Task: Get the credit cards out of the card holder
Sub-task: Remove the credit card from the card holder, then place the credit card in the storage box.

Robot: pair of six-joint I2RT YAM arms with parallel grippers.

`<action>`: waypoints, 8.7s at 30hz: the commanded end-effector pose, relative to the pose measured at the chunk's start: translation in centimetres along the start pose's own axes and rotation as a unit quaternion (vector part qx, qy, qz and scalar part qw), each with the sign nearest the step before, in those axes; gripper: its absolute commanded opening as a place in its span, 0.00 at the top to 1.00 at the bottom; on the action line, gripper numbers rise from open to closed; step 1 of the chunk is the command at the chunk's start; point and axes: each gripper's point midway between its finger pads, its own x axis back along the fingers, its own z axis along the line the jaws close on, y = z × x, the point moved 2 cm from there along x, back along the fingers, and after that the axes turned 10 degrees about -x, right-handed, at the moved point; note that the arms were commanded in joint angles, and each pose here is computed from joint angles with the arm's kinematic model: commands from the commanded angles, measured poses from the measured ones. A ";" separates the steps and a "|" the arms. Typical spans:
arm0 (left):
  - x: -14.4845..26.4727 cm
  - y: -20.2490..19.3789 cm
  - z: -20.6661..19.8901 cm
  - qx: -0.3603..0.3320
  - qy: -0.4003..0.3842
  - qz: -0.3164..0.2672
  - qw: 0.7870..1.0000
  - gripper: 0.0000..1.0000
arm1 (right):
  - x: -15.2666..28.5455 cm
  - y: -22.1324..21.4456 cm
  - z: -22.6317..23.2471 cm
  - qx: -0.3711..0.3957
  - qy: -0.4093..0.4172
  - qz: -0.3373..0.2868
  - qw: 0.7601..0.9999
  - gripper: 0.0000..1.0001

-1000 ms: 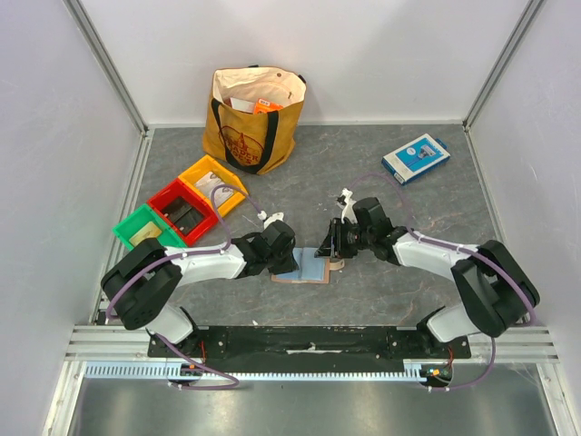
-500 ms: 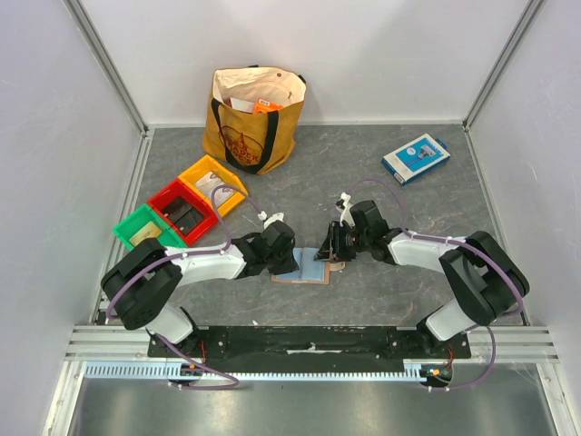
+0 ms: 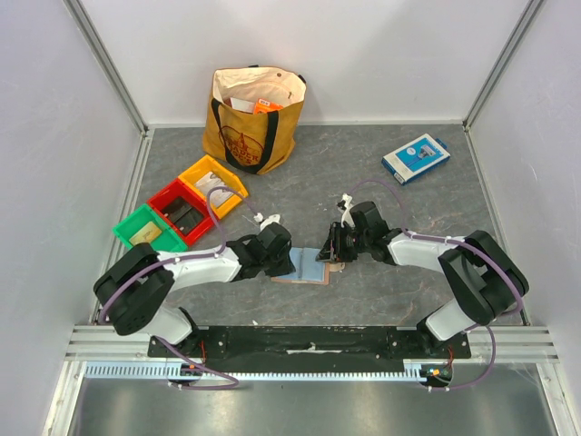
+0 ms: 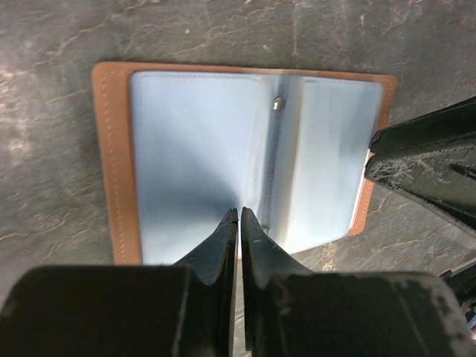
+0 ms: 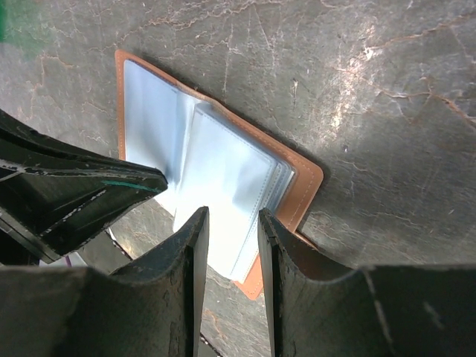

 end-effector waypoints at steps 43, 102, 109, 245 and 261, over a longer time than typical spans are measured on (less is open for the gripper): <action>1.8 -0.1 3.1 -0.001 0.062 -0.026 0.998 0.91 | 1.0 1.1 1.8 0.023 -0.025 -0.030 0.999 0.60; 6.5 0.6 3.6 0.066 0.026 -0.092 0.993 0.78 | -1.6 -0.5 8.1 0.059 0.061 0.014 0.996 0.59; 9.3 3.3 1.0 0.062 -0.023 -0.129 0.989 0.77 | -1.5 -0.7 9.4 0.072 0.099 0.020 0.992 0.58; 14.7 8.7 -8.7 0.069 -0.396 -0.282 0.871 0.41 | 11.3 1.0 12.8 -0.055 0.383 -0.210 0.898 1.00; 14.8 8.7 -8.8 0.050 -0.397 -0.276 0.874 0.98 | 10.9 0.9 12.9 -0.047 0.383 -0.206 0.899 1.00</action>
